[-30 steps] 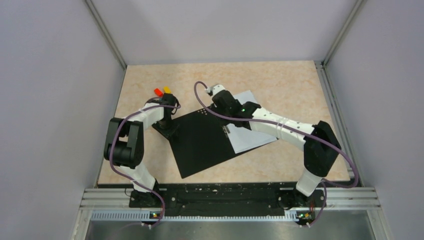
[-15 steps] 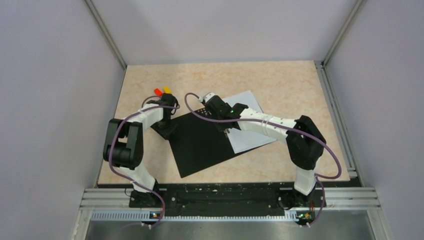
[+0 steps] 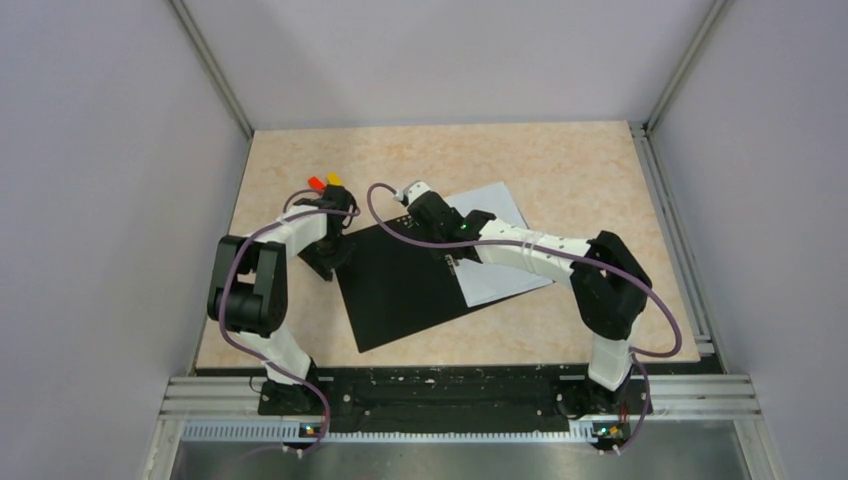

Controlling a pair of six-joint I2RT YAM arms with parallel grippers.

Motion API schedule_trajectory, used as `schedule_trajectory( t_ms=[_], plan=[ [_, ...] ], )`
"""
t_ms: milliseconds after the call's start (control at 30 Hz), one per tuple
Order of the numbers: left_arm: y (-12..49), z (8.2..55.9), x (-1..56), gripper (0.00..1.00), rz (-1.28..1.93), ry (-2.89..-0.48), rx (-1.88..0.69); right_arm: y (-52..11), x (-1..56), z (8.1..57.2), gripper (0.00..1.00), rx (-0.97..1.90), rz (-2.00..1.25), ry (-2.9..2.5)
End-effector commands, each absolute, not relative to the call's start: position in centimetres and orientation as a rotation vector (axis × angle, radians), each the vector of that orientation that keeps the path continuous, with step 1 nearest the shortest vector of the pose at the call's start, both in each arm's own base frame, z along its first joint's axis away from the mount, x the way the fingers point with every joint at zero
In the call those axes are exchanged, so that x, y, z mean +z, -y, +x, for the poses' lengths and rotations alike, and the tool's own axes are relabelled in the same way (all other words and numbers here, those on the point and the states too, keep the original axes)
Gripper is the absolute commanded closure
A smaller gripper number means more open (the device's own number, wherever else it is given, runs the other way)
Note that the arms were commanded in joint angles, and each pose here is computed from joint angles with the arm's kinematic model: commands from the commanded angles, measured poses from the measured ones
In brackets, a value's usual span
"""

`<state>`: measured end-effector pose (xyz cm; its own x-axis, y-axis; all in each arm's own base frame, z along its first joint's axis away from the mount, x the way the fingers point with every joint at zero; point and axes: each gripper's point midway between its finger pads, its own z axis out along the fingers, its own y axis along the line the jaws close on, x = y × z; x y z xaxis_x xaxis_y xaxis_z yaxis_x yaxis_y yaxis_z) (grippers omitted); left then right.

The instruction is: Put the files into the folder

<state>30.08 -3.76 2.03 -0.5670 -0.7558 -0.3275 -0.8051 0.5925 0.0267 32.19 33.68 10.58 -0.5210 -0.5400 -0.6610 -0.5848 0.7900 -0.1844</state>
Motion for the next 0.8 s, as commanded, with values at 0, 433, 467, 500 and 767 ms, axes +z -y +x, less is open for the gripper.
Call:
schedule_trajectory(
  t_ms=[0,433,467,500,767],
  plan=[
    [2.7,29.8,-0.3,0.37,-1.287,-2.546,0.354,-34.7,12.1,32.7,0.81,0.114,-0.802,-2.160],
    [2.7,29.8,-0.3,0.37,-1.292,-2.551,0.358,-33.9,11.7,32.7,0.84,0.077,-0.801,-2.163],
    [2.7,29.8,-0.3,0.37,-1.293,-2.550,0.356,-33.9,11.7,32.6,0.84,0.080,-0.802,-2.163],
    [2.7,29.8,-0.3,0.37,-1.295,-2.549,0.357,-33.8,11.8,32.5,0.84,0.081,-0.804,-2.163],
    [2.7,29.8,-0.3,0.36,-1.299,-2.550,0.359,-33.3,11.5,32.0,0.85,0.070,-0.813,-2.175]
  ],
)
